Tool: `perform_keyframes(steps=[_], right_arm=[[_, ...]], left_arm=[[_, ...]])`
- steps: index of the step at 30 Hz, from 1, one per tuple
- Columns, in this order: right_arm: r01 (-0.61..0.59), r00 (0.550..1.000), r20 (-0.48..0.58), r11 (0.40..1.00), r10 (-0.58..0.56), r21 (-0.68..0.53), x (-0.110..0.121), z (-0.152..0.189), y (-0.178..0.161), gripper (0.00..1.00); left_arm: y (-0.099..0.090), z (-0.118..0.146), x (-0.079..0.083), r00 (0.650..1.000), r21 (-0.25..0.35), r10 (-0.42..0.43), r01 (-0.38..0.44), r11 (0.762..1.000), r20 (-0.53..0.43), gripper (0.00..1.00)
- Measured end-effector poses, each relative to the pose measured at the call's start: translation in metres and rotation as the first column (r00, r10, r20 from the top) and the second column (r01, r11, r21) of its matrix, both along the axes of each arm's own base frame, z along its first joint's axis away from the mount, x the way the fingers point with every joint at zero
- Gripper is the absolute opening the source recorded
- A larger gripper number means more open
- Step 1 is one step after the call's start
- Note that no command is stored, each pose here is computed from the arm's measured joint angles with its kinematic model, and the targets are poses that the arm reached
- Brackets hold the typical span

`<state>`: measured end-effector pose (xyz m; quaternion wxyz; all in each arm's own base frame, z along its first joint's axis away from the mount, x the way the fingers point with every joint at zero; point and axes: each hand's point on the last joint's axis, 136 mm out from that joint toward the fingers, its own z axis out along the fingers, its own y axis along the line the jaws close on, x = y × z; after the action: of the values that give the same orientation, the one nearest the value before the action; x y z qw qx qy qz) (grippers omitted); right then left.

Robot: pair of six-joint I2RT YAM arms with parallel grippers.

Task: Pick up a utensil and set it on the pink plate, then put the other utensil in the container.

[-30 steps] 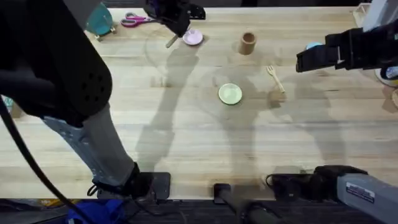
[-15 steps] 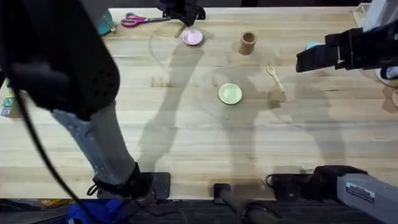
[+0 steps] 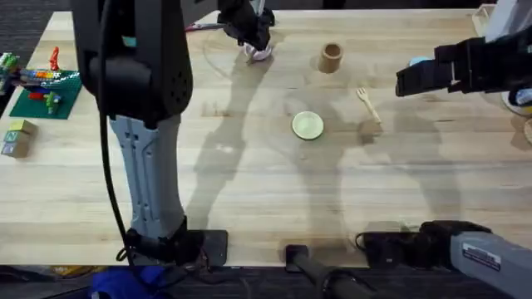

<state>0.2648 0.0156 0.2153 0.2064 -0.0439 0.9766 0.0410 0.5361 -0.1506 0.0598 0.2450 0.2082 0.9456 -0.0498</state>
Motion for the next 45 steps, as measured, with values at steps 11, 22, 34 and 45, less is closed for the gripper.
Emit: perform_keyframes(steps=[11, 22, 34, 45], right_arm=[[0.000, 1.000, 0.000, 1.000, 0.000, 0.000, 0.000, 0.000, 0.000, 0.998], [0.000, 1.000, 0.000, 1.000, 0.000, 0.000, 0.000, 0.000, 0.000, 0.997], [0.000, 1.000, 0.000, 1.000, 0.000, 0.000, 0.000, 0.000, 0.000, 0.997], [0.000, 1.000, 0.000, 1.000, 0.000, 0.000, 0.000, 0.000, 0.000, 0.997]], left_arm=[[-0.001, -0.005, 0.003, 1.000, -0.013, 0.023, -0.023, 1.000, -0.001, 0.041], [-0.001, -0.005, 0.004, 1.000, -0.017, 0.028, -0.028, 0.999, 0.001, 0.365], [0.001, -0.001, -0.003, 0.999, -0.008, 0.035, -0.035, 0.999, -0.041, 0.993], [0.002, 0.049, -0.011, 0.996, 0.002, 0.039, -0.039, 0.999, -0.086, 0.996]])
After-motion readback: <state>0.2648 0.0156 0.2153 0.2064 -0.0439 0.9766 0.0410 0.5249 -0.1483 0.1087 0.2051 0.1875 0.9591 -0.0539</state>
